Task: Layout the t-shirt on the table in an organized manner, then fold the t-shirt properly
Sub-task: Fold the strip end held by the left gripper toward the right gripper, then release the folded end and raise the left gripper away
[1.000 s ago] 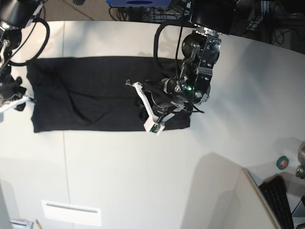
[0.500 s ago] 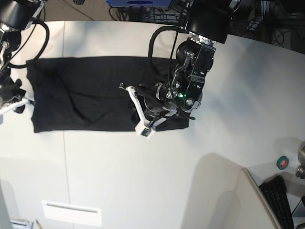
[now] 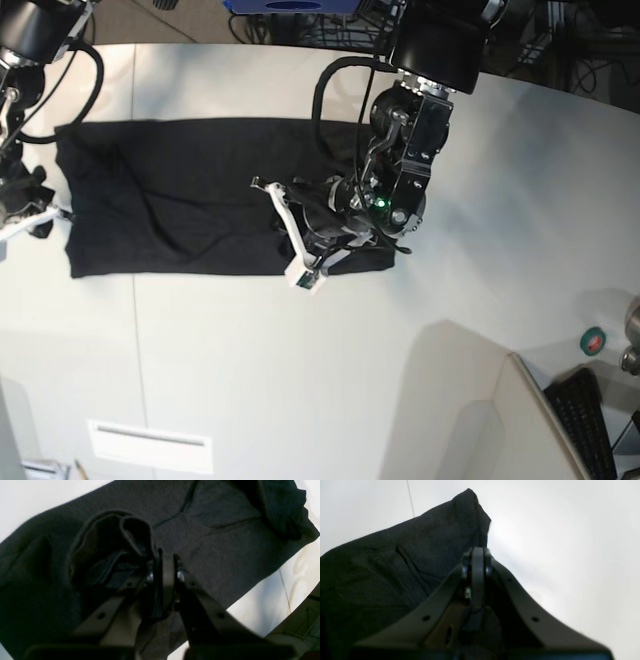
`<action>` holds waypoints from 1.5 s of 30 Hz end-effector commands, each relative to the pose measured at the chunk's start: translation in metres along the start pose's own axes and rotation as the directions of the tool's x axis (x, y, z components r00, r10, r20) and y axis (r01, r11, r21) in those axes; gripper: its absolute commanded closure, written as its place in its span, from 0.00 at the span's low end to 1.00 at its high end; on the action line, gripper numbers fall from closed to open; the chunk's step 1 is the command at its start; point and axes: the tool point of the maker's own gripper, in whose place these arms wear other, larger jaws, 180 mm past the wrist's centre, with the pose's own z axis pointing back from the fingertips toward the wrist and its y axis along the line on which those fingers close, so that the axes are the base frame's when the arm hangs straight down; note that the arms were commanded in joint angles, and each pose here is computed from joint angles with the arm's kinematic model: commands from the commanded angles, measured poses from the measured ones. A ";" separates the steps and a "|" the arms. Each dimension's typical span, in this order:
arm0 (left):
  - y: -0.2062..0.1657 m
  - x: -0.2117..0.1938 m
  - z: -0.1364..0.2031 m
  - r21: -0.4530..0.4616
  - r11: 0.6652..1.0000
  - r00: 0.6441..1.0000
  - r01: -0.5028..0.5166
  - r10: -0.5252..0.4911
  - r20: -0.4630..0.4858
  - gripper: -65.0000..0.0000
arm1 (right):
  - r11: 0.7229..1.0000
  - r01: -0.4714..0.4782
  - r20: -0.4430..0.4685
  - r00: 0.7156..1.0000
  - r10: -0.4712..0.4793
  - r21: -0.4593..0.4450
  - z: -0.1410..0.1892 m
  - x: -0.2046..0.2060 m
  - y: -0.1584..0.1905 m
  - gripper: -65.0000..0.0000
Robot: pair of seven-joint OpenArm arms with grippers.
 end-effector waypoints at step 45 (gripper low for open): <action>0.028 -0.046 0.012 0.054 0.998 0.992 -0.027 0.033 -0.120 1.00 | 1.000 -0.011 0.059 0.998 0.011 -0.003 0.004 0.020 -0.003 1.00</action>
